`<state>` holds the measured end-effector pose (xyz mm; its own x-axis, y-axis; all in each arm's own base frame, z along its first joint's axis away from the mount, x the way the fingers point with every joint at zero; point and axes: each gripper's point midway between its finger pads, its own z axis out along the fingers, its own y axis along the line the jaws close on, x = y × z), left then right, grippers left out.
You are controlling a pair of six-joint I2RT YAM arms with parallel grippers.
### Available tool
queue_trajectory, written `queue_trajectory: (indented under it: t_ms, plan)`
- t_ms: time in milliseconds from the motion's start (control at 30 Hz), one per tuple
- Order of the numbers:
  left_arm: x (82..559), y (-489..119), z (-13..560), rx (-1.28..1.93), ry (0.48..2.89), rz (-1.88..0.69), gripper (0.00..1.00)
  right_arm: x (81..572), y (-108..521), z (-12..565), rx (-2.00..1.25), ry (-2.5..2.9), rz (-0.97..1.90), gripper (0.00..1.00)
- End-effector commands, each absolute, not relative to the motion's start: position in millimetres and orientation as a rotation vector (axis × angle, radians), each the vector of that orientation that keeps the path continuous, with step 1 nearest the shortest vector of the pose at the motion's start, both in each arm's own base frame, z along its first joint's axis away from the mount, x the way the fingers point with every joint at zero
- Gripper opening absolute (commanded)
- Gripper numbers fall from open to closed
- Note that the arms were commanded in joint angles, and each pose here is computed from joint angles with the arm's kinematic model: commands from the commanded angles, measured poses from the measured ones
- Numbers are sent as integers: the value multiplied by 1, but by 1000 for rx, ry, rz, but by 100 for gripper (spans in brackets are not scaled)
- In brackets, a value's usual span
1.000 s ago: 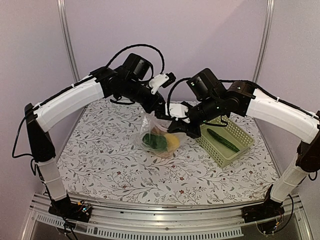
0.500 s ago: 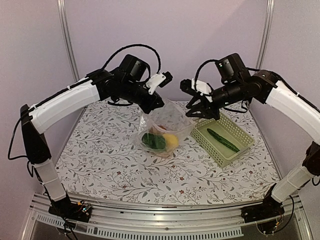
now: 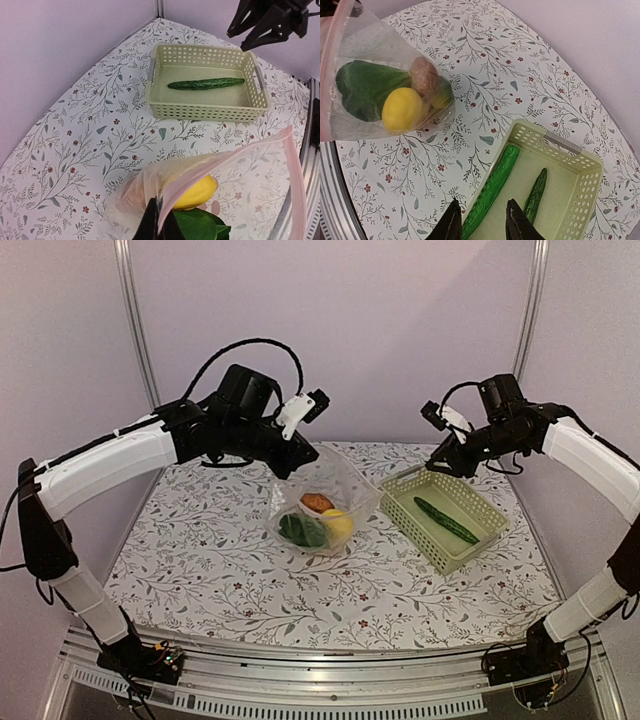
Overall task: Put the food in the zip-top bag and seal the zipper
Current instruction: Adjust the zipper food storage bag at the center of the board, then pick up the fake vegetable from the bin.
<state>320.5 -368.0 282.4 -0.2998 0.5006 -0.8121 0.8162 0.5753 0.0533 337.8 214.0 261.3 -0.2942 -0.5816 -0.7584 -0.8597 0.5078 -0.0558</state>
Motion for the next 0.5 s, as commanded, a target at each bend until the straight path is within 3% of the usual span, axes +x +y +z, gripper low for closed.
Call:
queue_trajectory:
  t_ms: [0,300,467]
  plan:
    - [314,-368,308,993,1878,-528,0,377,193,225,-1020,2141,328,30]
    - [303,-375,291,1020,1887,-551,0,429,166,149,-872,2365,89,31]
    - [299,-378,288,1036,1890,-550,0,443,158,109,-848,2464,14,36]
